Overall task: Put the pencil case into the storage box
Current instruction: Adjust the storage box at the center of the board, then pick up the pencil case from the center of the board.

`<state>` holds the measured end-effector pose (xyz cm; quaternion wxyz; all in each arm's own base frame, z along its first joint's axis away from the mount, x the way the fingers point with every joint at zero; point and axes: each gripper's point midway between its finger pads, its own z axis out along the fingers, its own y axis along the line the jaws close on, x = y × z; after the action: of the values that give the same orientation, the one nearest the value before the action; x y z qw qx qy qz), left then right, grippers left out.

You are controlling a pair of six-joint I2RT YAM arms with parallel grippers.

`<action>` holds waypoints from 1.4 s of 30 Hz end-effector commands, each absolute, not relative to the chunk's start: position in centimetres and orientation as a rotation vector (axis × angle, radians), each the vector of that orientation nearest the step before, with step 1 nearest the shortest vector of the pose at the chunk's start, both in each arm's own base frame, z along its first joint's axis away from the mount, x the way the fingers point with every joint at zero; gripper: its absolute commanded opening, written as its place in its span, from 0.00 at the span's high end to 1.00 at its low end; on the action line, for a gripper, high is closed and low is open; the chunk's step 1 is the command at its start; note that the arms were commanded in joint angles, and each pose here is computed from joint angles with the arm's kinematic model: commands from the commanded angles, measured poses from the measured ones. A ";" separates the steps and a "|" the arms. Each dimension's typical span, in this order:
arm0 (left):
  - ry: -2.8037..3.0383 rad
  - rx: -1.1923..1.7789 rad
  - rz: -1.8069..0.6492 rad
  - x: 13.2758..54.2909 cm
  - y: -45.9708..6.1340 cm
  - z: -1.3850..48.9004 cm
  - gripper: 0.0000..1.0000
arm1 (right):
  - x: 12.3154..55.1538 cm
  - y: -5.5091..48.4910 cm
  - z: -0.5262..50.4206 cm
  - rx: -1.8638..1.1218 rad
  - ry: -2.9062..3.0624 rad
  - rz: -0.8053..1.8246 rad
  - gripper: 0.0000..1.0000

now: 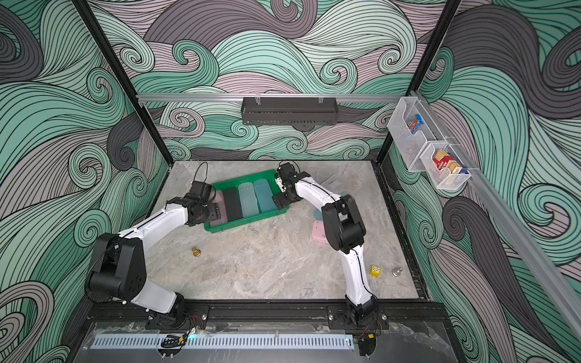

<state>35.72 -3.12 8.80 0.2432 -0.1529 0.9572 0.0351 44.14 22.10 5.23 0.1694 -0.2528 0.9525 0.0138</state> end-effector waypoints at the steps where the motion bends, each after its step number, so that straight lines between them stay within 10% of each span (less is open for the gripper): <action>1: 2.614 -0.440 0.074 35.2 -3.0 9.2 0.18 | 42.0 20.6 6.4 -0.734 2.725 -0.010 0.02; 13: 2.587 -0.448 0.005 34.2 -3.5 10.5 0.18 | 39.5 18.2 8.4 -0.611 2.727 -0.089 0.01; 29: 2.559 -0.277 -0.180 35.2 -7.2 11.3 0.18 | 39.4 1.9 9.4 0.630 2.749 0.064 0.01; 42: 2.597 -0.257 -0.142 35.7 -7.1 9.3 0.18 | 40.9 0.5 6.3 1.019 2.709 0.100 0.01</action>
<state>35.50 -6.81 9.57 0.2598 -0.1076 0.9581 -0.0548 40.12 0.19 6.48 0.1281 0.3099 0.9419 0.0180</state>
